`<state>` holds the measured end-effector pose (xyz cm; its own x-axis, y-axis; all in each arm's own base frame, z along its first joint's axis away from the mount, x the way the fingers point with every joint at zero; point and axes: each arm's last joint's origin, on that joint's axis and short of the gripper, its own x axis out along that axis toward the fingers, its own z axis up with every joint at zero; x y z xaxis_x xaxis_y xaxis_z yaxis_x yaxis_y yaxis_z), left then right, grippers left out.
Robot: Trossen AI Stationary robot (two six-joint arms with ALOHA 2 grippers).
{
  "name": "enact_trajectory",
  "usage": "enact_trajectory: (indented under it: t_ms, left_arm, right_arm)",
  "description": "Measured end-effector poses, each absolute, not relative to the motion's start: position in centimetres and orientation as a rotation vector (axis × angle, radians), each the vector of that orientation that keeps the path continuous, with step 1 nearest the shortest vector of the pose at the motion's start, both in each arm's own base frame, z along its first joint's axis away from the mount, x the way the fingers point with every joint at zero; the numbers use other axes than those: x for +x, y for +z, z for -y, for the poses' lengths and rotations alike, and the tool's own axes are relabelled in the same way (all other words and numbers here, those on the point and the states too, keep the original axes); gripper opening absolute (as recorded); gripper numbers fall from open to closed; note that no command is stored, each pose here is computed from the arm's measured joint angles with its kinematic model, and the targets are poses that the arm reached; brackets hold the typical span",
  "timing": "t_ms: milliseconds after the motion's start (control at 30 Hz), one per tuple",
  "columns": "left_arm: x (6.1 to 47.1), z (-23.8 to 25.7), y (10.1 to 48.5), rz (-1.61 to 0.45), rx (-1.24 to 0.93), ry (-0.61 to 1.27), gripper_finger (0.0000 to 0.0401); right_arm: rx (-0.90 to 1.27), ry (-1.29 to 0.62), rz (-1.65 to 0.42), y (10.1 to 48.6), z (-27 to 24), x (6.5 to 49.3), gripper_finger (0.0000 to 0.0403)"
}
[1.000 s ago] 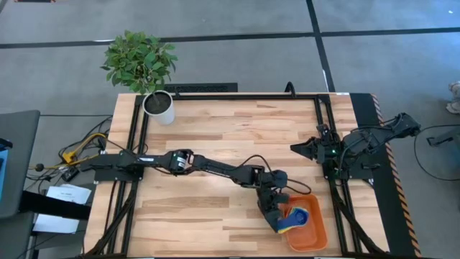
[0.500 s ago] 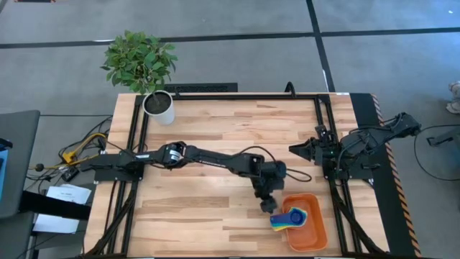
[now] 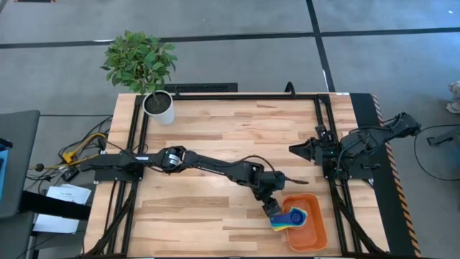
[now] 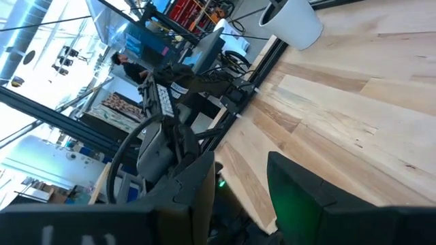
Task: Nest measuring cups in basket
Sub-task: Return to Home Position
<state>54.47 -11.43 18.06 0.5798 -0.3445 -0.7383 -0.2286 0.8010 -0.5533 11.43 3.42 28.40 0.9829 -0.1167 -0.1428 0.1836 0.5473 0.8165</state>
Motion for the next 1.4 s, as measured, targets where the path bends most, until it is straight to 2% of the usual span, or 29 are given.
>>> enact_trajectory:
  t_ms: [467,667,1200,1400]
  left_arm:
    - [54.1,14.0,18.0,-0.96,-0.666,-0.081,0.0228]
    - [54.4,14.7,18.6,-0.917,-0.712,-0.182,0.0228]
    - [54.2,16.0,18.9,-0.891,-0.683,-0.219,0.0228]
    - [53.2,14.9,22.8,-0.814,-0.564,-0.119,0.0228]
  right_arm:
    - [0.98,-0.192,-0.051,28.5,-3.4,11.4,0.0157]
    - [0.977,-0.184,-0.029,28.8,-3.4,11.5,0.0155]
    - [0.976,-0.18,-0.03,28.7,-3.8,12.4,0.0155]
    - [0.954,-0.179,-0.038,28.6,-4.2,12.8,0.0148]
